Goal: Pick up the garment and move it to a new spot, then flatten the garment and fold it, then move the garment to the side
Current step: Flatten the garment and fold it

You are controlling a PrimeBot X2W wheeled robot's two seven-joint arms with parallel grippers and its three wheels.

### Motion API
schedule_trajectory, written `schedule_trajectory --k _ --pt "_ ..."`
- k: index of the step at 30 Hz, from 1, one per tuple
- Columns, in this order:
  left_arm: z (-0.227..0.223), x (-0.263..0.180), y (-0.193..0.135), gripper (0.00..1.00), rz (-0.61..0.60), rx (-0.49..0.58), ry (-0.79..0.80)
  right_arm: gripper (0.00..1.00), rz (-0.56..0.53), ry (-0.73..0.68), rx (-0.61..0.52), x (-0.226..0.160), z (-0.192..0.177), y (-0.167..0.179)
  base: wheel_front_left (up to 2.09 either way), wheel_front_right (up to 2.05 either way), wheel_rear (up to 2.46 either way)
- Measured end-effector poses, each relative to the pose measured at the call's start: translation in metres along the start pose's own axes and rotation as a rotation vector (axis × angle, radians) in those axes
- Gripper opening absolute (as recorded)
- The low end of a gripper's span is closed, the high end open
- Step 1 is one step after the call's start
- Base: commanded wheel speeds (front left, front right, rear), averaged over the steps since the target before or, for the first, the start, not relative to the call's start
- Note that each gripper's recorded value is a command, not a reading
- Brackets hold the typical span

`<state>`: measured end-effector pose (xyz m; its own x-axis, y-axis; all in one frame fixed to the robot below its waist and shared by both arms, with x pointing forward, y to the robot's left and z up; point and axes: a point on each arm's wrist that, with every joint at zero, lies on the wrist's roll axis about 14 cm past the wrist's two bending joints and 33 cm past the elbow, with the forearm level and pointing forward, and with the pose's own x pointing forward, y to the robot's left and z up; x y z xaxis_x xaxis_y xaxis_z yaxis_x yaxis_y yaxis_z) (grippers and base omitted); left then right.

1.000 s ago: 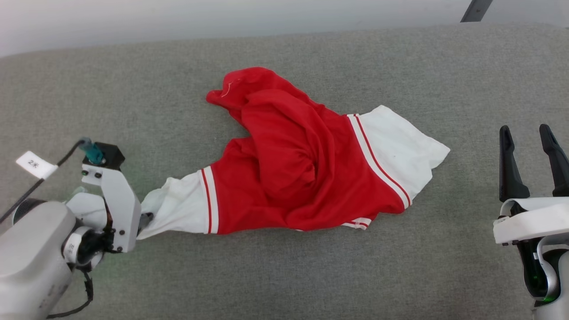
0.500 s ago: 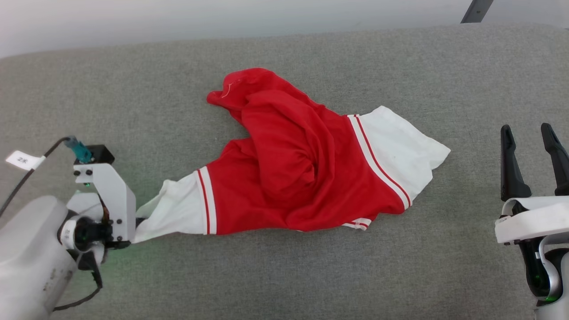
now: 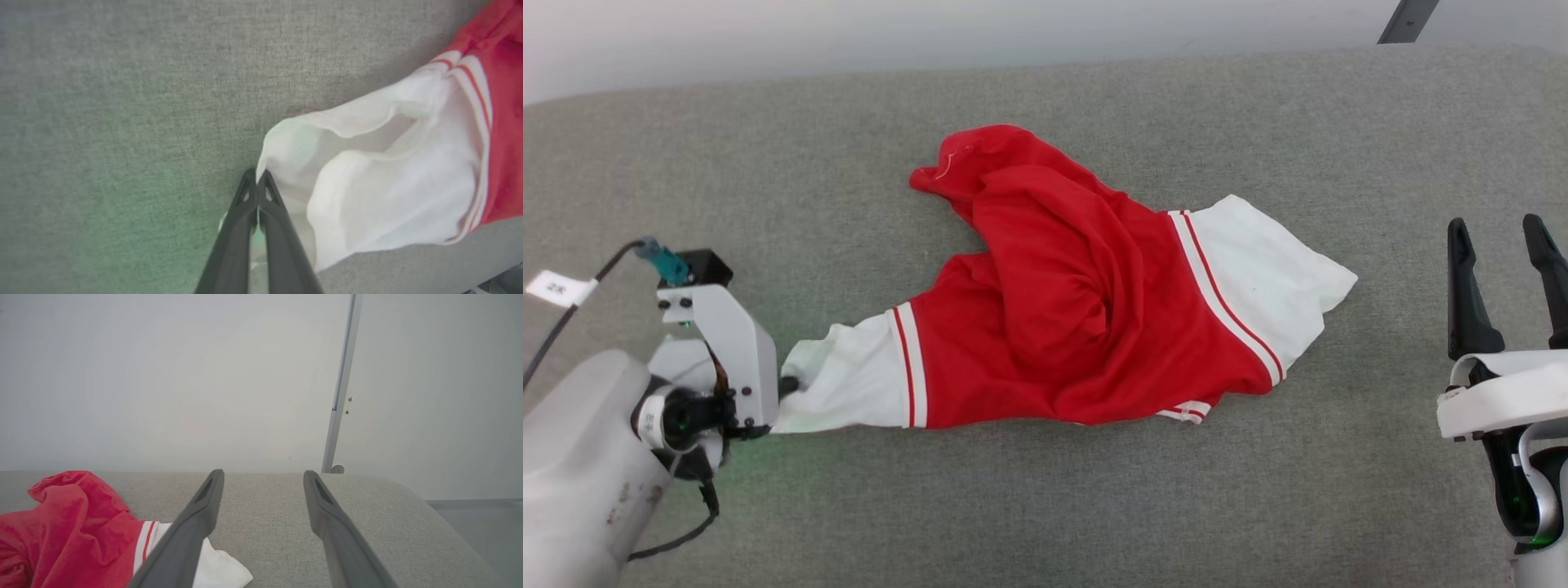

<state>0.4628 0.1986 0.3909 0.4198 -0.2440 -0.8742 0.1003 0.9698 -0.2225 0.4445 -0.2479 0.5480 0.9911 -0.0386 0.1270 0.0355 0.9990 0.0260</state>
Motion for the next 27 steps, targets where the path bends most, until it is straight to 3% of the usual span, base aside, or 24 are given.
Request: schedule_trajectory --k 12,27 --pt "0.019 -0.021 0.036 0.0 0.134 0.032 -0.079 1.0 0.015 -0.006 -0.008 0.003 0.003 0.004 0.0 0.0 0.0" --pt "0.015 -0.02 0.058 0.0 0.212 0.058 -0.109 1.0 0.02 0.003 -0.005 0.002 0.001 0.006 0.0 0.0 0.0"
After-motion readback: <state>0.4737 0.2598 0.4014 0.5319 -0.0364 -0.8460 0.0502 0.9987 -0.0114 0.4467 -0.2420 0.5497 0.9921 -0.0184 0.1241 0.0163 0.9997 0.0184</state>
